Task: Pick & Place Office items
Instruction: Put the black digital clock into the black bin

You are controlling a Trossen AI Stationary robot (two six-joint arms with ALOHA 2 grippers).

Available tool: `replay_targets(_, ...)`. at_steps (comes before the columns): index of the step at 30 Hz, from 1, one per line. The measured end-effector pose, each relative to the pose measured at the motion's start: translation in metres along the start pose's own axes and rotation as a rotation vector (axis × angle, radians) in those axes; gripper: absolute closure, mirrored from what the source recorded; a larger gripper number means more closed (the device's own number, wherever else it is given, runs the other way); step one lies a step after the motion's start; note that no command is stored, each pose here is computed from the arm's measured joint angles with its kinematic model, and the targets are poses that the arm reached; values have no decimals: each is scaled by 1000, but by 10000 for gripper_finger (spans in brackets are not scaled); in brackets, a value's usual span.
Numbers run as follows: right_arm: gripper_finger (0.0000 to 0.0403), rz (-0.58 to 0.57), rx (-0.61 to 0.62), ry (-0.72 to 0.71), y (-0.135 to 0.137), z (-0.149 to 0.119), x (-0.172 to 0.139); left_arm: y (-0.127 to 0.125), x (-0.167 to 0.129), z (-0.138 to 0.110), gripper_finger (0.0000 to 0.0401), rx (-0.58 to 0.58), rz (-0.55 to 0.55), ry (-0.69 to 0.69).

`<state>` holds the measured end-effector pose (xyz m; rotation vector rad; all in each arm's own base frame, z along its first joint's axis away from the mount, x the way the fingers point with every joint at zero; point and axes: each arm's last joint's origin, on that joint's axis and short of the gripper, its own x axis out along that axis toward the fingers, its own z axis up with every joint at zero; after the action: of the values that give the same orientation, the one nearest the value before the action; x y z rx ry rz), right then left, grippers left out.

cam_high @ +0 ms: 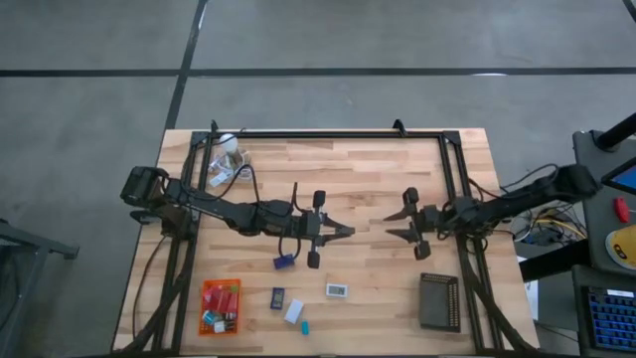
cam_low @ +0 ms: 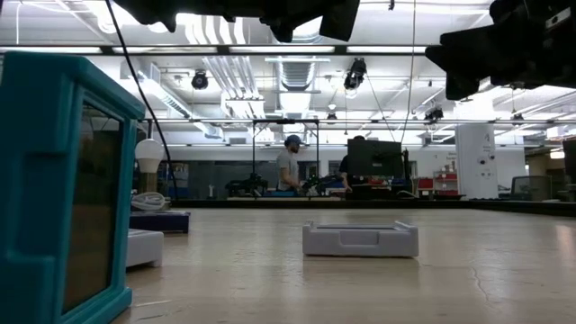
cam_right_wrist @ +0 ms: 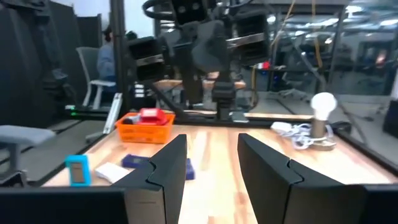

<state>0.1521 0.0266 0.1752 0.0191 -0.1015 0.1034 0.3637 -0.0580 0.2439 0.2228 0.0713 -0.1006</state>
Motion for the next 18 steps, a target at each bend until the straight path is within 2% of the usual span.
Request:
replay_targets(3, 264, 25, 4, 19, 5, 3, 10, 0, 0, 0, 343, 0, 0, 0)
replay_targets(9, 264, 38, -91, 34, 11, 16, 41, 0, 0, 0, 343, 0, 0, 1)
replay_targets(13, 264, -1, -108, 53, 13, 20, 61, 0, 0, -1, 343, 0, -1, 2)
replay_targets(18, 264, -9, -189, 100, 14, 17, 74, 0, 0, -1, 343, 0, -1, 5)
